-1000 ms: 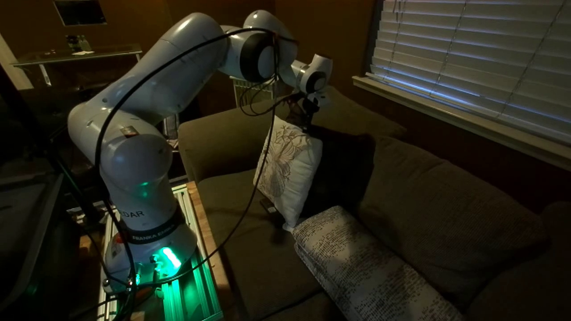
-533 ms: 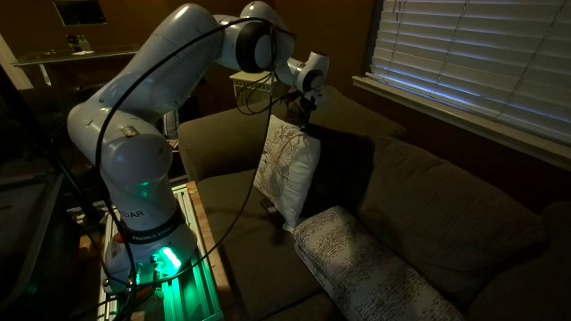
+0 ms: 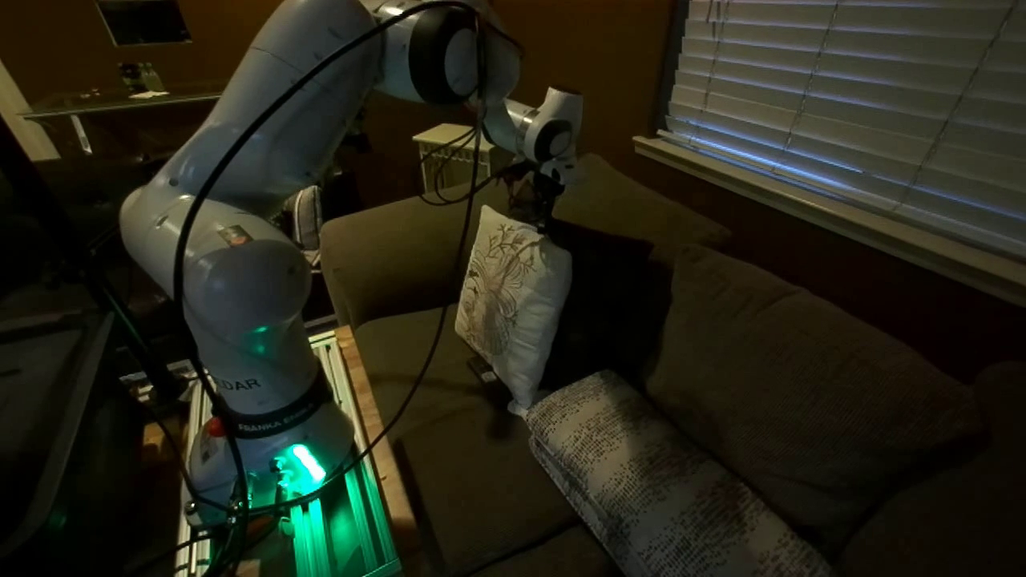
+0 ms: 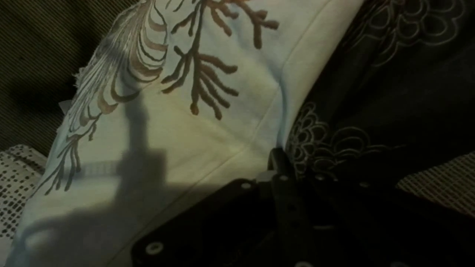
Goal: Put the black and white pillow on the white pillows
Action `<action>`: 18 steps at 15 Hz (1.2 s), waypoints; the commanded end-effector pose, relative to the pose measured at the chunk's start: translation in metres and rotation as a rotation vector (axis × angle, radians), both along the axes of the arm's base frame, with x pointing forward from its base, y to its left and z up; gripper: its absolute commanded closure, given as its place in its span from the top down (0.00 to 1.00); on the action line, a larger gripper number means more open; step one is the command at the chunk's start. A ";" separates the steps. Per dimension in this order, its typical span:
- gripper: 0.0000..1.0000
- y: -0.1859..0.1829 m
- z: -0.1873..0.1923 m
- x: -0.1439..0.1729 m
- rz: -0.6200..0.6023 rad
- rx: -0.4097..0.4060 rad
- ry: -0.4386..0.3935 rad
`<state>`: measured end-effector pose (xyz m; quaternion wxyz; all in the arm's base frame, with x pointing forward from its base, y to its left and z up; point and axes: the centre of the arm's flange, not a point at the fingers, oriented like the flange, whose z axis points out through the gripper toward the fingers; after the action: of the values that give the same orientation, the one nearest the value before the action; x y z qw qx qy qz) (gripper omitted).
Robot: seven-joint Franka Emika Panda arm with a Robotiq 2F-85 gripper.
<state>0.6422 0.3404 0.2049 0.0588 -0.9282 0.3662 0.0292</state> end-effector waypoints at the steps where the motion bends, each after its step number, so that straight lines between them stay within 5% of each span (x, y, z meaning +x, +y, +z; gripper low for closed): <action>1: 0.01 -0.001 0.051 -0.026 0.002 -0.005 -0.063; 18: 0.01 -0.008 0.130 -0.076 -0.068 -0.051 -0.096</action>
<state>0.5906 0.3372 0.2801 0.0519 -0.9249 0.3767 0.0031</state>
